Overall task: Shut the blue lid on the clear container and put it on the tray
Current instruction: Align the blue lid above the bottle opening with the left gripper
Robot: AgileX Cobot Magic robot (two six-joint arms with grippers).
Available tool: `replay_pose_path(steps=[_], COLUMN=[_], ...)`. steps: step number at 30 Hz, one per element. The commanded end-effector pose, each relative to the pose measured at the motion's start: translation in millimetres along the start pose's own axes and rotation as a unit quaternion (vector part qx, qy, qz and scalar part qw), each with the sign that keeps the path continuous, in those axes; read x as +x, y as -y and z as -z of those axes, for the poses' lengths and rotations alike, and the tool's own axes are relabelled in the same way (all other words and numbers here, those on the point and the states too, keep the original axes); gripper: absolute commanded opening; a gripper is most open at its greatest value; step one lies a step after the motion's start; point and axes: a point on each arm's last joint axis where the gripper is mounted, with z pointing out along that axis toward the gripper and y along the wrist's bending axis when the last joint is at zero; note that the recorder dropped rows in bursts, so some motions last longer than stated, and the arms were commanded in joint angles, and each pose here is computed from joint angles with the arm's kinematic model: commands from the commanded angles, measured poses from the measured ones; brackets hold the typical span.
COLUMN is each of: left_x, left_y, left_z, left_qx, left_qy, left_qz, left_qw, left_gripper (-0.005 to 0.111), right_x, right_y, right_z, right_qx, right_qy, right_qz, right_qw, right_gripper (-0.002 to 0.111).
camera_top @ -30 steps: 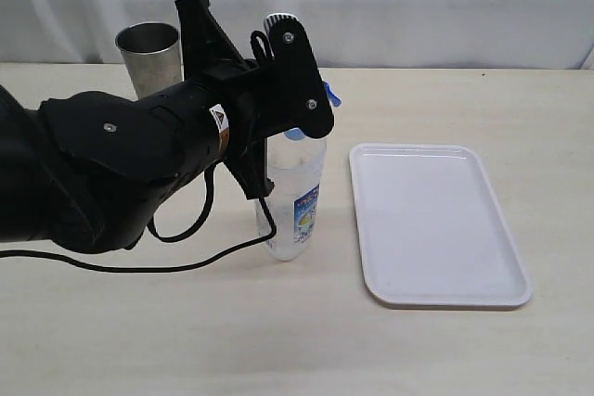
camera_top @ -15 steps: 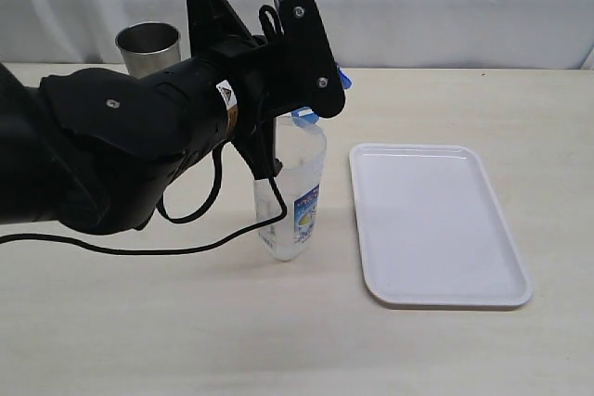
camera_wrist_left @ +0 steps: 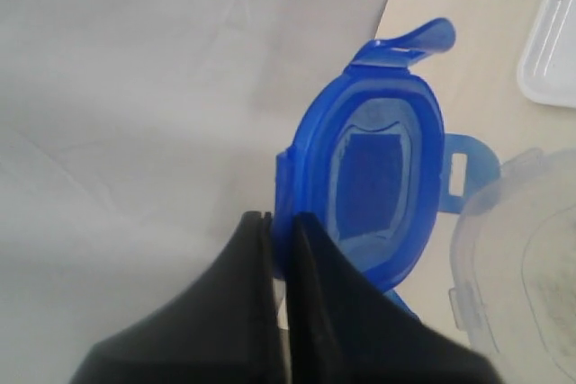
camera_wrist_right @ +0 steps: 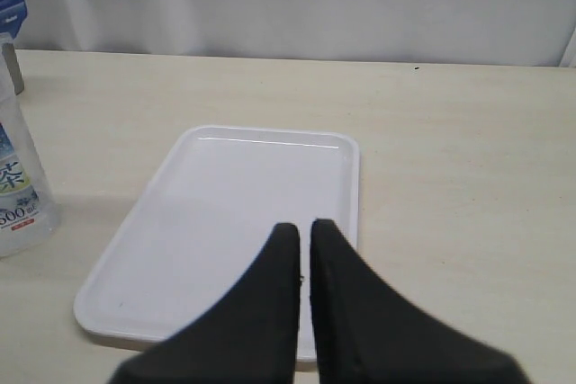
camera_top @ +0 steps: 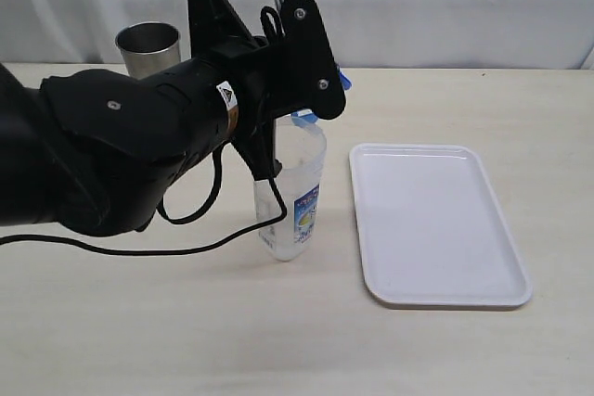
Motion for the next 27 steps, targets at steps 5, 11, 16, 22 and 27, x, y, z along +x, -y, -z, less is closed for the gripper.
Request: replay_pose_path(steps=[5, 11, 16, 22, 27], left_x=[-10.3, -9.5, -7.6, -5.1, -0.9], left_y=[3.1, 2.0, -0.4, 3.3, 8.4], left_z=[7.9, 8.0, 8.1, 8.1, 7.9], left_qx=[-0.015, -0.021, -0.034, -0.028, -0.019], left_qy=[0.005, 0.0, -0.011, -0.012, -0.015], left_qz=[-0.009, -0.009, -0.009, -0.012, -0.015], left_qw=[1.0, 1.0, 0.999, 0.999, 1.0], left_gripper=[0.0, 0.0, 0.0, 0.0, 0.0], right_x=[0.7, 0.7, 0.7, 0.7, 0.7], right_y=[0.2, 0.2, 0.2, 0.2, 0.2], right_z=[0.0, 0.0, 0.0, 0.0, 0.0], right_qx=[0.002, 0.002, 0.002, 0.002, 0.002], right_qy=[0.0, 0.0, 0.0, 0.0, 0.0], right_qz=[-0.002, -0.002, -0.002, -0.002, -0.002], right_qw=[1.0, 1.0, 1.0, 1.0, 1.0], right_gripper=[0.005, 0.005, 0.005, 0.005, 0.005])
